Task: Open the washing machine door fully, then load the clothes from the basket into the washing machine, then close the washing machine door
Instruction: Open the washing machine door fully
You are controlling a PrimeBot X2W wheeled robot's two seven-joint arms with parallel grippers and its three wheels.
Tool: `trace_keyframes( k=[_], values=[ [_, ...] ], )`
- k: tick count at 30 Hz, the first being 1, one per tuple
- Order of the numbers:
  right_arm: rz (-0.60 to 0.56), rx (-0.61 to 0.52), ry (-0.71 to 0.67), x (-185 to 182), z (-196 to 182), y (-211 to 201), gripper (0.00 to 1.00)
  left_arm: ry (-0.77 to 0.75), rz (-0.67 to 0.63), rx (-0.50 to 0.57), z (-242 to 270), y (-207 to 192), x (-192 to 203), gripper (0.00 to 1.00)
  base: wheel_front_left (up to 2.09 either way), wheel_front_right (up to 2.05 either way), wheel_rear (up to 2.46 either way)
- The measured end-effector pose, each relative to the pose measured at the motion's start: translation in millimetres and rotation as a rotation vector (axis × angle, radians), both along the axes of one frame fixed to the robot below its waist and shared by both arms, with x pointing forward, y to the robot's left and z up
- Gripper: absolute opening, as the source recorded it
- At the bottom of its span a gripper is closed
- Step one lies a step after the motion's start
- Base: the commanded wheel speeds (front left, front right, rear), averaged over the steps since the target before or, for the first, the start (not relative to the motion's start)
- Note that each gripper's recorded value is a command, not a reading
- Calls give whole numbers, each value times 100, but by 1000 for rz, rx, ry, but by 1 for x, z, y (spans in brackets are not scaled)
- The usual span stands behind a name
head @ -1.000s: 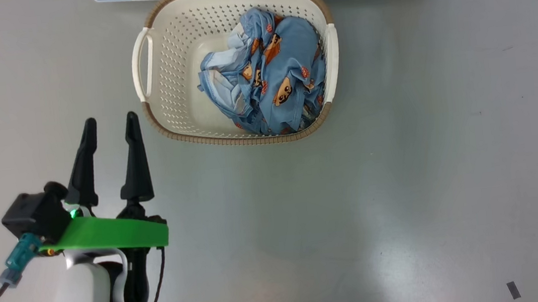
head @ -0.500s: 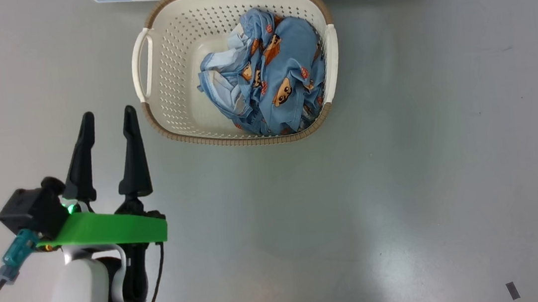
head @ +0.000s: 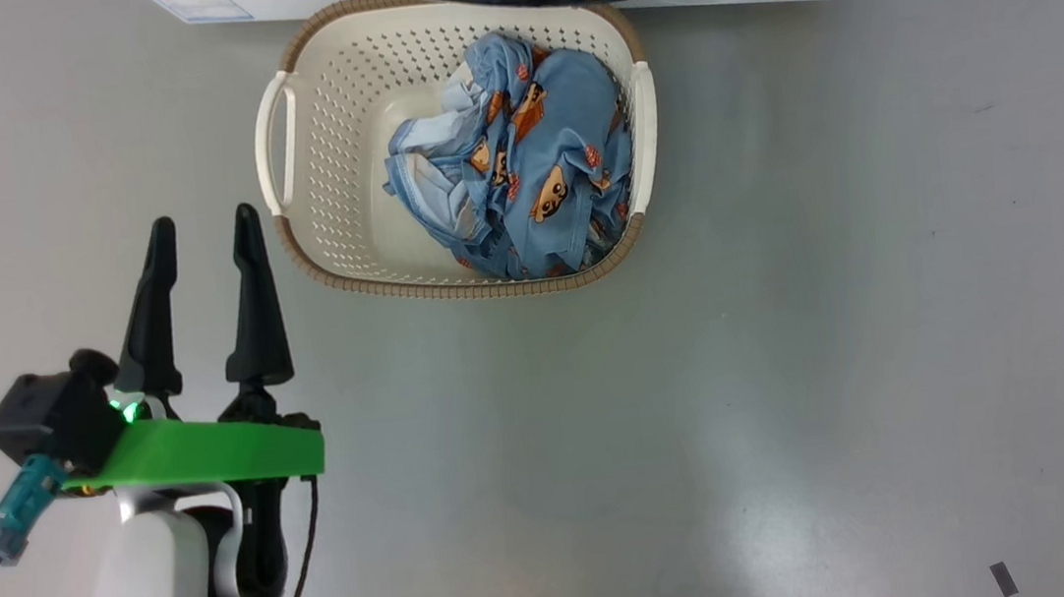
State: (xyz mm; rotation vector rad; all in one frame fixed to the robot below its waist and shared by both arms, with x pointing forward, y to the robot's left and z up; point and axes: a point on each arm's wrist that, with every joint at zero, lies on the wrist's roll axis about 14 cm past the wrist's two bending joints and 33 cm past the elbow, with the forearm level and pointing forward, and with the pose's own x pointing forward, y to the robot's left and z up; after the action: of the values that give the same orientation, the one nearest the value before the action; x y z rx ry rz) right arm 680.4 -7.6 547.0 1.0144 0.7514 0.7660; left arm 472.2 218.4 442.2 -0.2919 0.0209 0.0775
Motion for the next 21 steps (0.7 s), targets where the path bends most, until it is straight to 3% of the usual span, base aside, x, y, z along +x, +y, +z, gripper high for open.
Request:
trace_keyframes(
  k=[21],
  values=[
    [41, 0, 32, -20, 2, -16, 0, -42, 15, 11, 18, 6, -3, 100, 0, 0, 0]
  ],
)
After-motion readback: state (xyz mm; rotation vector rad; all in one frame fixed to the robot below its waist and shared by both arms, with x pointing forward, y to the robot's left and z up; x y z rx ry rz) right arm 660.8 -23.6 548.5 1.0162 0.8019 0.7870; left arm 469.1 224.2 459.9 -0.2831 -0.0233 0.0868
